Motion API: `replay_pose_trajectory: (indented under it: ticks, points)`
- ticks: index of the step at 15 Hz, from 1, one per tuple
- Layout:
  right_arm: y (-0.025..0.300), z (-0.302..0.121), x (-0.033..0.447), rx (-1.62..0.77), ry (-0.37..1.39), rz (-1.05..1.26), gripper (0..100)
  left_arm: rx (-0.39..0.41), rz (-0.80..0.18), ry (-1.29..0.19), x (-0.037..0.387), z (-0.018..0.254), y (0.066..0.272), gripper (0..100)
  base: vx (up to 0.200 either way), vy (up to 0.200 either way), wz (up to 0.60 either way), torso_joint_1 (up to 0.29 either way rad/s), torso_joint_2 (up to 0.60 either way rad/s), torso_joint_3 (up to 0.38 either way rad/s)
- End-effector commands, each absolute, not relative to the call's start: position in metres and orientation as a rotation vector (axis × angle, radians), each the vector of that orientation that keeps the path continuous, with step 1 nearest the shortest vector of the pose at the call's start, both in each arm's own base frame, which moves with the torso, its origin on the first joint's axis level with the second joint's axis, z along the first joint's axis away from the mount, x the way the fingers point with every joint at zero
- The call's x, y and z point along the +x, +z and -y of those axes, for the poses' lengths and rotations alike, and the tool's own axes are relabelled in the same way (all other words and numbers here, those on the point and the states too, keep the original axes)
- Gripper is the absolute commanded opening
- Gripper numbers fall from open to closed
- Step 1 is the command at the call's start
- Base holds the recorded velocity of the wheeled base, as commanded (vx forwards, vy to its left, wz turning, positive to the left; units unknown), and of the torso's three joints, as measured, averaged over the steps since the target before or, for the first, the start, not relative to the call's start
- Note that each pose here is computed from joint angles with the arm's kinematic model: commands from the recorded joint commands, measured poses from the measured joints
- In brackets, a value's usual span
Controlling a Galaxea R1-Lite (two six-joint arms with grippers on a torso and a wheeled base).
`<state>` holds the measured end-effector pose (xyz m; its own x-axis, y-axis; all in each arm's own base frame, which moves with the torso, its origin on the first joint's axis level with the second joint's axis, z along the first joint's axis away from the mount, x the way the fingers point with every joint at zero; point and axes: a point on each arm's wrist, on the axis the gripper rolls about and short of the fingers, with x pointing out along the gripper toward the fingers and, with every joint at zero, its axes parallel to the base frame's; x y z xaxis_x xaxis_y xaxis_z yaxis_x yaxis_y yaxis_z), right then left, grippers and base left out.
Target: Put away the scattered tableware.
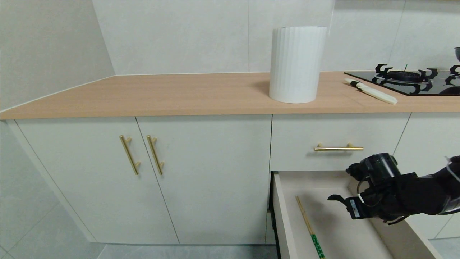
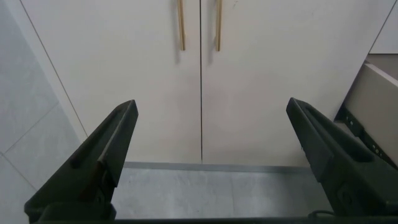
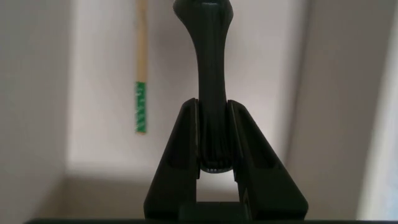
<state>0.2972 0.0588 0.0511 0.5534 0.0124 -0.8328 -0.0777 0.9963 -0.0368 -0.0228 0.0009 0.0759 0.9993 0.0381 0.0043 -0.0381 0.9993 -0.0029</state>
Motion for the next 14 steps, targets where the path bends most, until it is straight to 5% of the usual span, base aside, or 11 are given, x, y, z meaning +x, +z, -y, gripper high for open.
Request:
replay_pose_trajectory:
  ticks: [1, 7, 14]
  points:
    - [-0.002, -0.066, 0.306, -0.101, 0.055, -1.106, 0, -0.003, 0.005, 0.038, -0.023, -0.001, 0.076, 100, 0.0, 0.0, 0.0, 0.0, 0.0, 0.0]
    - [-0.045, -0.073, 0.31, -0.12, 0.058, -1.137, 0, -0.003, 0.005, 0.038, -0.023, -0.001, 0.076, 100, 0.0, 0.0, 0.0, 0.0, 0.0, 0.0]
    - [-0.058, -0.073, 0.311, -0.083, 0.041, -1.133, 0, -0.003, 0.005, 0.038, -0.023, -0.001, 0.076, 100, 0.0, 0.0, 0.0, 0.0, 0.0, 0.0]
